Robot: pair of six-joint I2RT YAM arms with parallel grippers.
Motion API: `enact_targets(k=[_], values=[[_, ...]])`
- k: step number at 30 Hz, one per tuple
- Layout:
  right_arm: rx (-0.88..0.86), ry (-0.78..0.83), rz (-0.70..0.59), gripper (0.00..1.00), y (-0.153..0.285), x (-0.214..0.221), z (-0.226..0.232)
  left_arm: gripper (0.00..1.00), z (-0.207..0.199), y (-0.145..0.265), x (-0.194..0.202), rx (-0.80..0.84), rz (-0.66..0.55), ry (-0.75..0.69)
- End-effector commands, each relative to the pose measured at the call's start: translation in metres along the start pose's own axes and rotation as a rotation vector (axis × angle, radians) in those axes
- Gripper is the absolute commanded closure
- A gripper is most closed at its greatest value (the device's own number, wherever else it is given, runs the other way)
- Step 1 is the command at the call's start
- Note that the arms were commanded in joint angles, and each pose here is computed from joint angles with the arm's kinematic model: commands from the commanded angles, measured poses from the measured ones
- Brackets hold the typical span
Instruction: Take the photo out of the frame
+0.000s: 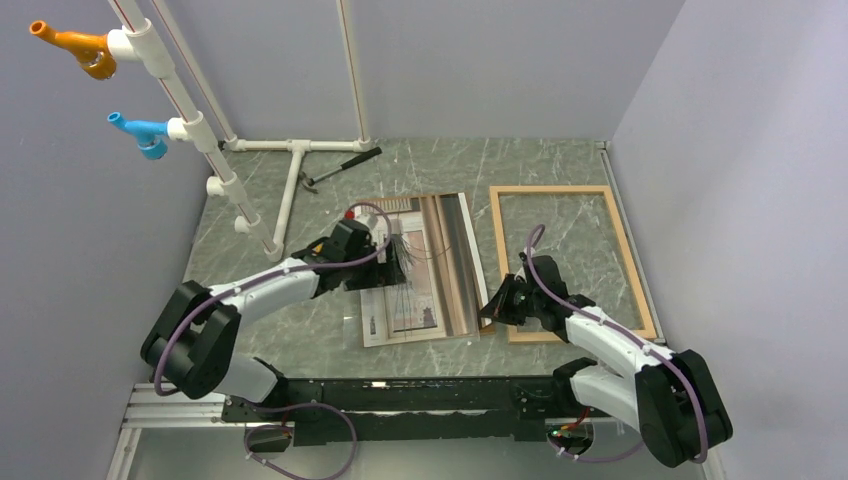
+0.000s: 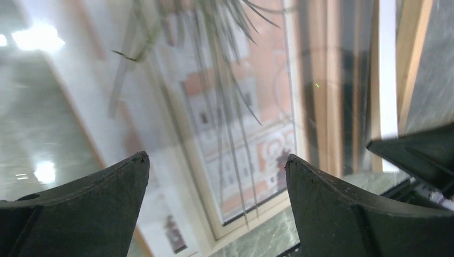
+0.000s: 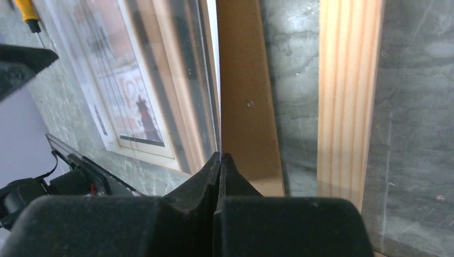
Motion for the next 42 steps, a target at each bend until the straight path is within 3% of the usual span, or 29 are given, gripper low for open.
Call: enact_targets(k=[1,5,13,30,42], values=[[-0.093,0.079,-0.061,1.0,0.007,-0.014,0.022,0.01,0.032,0.018,-0.03,-0.092,-0.062,-0.008],[-0.111,0.103,-0.071,1.0,0.009,-0.016,0.026,0.01,0.063,0.016,-0.036,-0.207,-0.065,-0.005],[-0.148,0.116,-0.064,1.0,0.01,-0.014,0.032,0.01,0.08,0.011,-0.042,-0.303,-0.078,-0.021],[-0.195,0.157,-0.122,1.0,0.025,-0.023,0.047,0.01,0.077,-0.013,-0.028,-0.246,-0.028,0.021],[-0.172,0.286,-0.309,1.0,0.073,-0.066,0.09,0.01,0.064,-0.019,-0.026,-0.169,-0.026,0.068]])
Point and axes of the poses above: each gripper's point midway between its finger pads, its own y axis back along the fingers, its own z axis along the line the jaws close on, x = y × z, the point moved 1 cm from there along y, back along the fingers, and after that the axes turned 9 degrees about -y, right-handed, at the moved point
